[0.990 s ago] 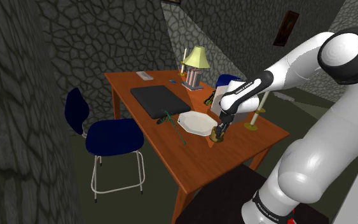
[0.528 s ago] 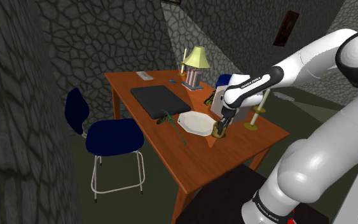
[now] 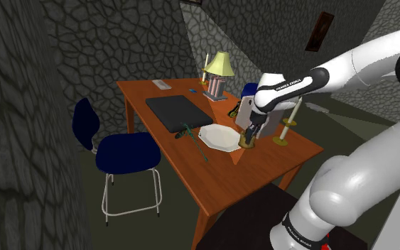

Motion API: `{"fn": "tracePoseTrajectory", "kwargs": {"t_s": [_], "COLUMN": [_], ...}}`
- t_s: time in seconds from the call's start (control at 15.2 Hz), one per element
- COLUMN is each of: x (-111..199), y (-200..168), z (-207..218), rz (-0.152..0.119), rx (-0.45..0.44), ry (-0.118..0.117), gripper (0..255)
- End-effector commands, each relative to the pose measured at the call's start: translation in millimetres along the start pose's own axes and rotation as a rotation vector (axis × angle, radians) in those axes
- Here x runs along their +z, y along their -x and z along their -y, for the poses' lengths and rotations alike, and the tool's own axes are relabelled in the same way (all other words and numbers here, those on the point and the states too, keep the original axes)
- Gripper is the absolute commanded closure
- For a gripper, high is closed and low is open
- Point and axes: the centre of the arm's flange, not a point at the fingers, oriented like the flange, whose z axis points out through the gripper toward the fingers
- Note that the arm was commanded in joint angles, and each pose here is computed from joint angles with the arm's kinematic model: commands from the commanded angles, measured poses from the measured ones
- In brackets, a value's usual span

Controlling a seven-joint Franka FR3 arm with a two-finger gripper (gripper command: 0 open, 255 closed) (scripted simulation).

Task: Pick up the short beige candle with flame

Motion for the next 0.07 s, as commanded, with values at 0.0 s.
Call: {"fn": "tracePoseTrajectory", "kwargs": {"t_s": [0.0], "x": [-3.1], "y": [0.2], "z": [0.3], "rz": [0.0], "rx": [0.0], "ry": [0.0], "gripper": [255]}}
